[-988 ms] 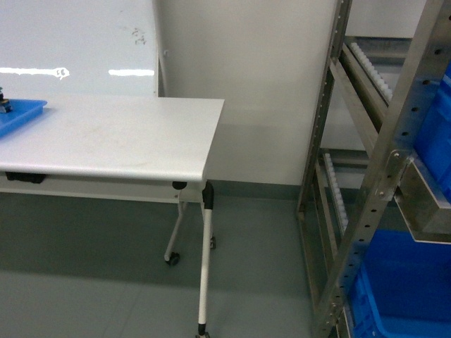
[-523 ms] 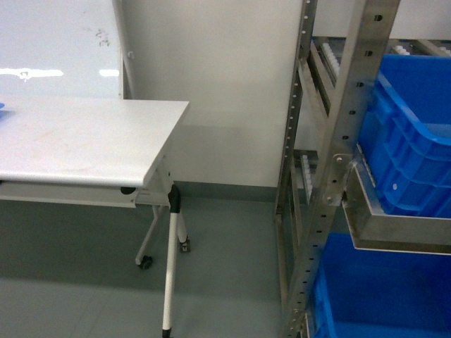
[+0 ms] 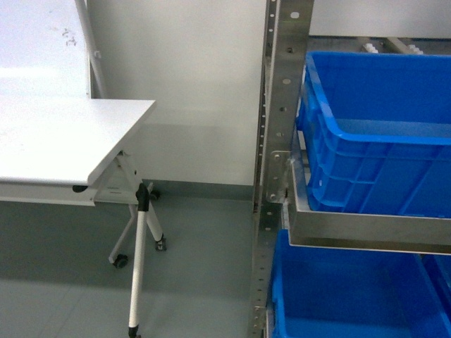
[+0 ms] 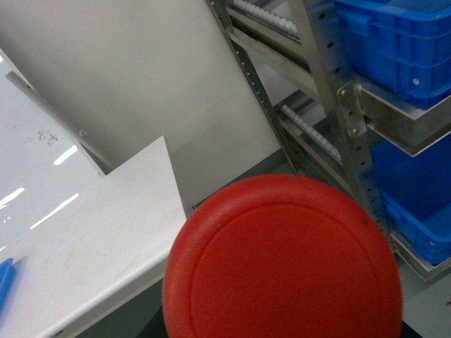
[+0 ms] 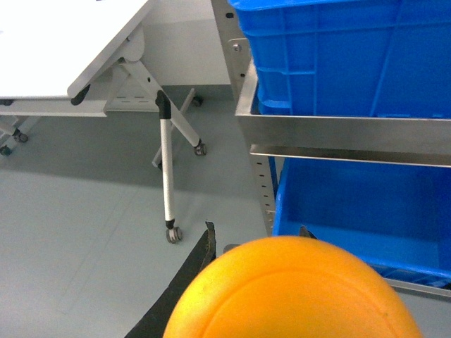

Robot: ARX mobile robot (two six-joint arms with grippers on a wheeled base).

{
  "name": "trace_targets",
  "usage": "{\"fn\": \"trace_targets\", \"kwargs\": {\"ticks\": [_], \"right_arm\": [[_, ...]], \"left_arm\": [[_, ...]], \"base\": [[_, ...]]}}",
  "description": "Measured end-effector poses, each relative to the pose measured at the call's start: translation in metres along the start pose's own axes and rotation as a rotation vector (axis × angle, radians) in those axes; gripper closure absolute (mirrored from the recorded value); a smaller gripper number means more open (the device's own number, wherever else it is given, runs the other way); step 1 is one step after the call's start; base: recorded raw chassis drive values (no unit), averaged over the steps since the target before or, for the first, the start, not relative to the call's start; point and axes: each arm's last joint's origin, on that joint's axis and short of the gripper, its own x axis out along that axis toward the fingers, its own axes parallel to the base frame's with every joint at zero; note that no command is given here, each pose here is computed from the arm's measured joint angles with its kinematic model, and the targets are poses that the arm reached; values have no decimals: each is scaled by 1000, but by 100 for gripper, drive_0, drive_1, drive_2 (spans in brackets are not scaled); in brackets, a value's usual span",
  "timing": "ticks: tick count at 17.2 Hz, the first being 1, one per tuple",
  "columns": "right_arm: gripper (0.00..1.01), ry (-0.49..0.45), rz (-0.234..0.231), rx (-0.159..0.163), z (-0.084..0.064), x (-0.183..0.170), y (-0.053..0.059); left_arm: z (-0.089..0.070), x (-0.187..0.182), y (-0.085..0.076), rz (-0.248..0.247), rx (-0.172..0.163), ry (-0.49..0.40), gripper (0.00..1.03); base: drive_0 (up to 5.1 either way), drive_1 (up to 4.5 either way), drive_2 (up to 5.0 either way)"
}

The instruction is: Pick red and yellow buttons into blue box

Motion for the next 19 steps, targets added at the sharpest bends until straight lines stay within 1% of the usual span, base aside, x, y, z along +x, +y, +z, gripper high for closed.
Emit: {"fn": "trace_targets", "kwargs": {"ticks": [19], "right_arm": [[74, 0, 0, 0, 0, 0, 0]], "left_arm": [[0, 0, 0, -1, 0, 0, 78]], "base": [[490, -252, -252]]}}
